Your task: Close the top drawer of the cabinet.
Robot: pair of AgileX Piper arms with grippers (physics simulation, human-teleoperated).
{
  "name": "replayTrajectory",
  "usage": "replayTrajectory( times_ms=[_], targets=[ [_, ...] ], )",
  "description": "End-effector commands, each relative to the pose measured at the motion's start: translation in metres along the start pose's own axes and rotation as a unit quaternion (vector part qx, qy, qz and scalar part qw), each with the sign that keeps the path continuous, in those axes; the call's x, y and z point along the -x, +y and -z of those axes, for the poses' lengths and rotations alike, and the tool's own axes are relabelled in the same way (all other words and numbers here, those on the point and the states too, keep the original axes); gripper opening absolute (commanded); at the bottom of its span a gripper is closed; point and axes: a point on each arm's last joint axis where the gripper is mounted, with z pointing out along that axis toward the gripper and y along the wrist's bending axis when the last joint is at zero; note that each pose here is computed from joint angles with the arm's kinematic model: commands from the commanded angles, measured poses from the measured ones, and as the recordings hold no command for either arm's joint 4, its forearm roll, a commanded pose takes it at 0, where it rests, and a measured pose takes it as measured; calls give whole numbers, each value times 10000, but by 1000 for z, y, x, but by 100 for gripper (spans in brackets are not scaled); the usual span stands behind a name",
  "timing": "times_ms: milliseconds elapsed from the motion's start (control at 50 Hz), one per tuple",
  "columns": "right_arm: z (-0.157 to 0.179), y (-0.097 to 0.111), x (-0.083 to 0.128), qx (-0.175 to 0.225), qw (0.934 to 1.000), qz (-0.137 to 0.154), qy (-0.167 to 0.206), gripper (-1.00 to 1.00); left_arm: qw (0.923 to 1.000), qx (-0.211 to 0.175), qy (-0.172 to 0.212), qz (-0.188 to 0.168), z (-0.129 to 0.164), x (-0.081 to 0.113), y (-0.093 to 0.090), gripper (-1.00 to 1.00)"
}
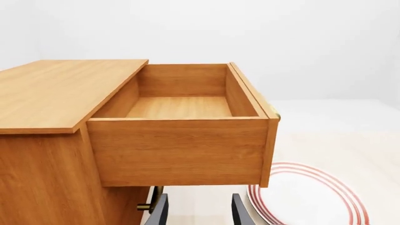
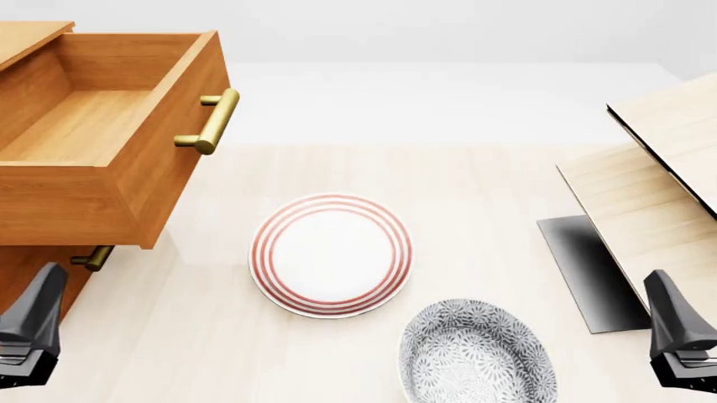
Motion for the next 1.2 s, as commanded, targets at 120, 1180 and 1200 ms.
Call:
replayTrajectory(
  times_ms=[120,1180,1200],
  targets=[
    [0,0,0,-4,10000,1,-1,100,9989,-358,-301,-87,10,49,-3,100],
    [0,0,0,-6,10000,1,-3,100,9509,-2596,-1570,-608,-62,197,-61,100],
    [0,0,0,-6,10000,0,-2,100,9493,-2649,-1576,-615,-64,197,-64,100]
  ],
)
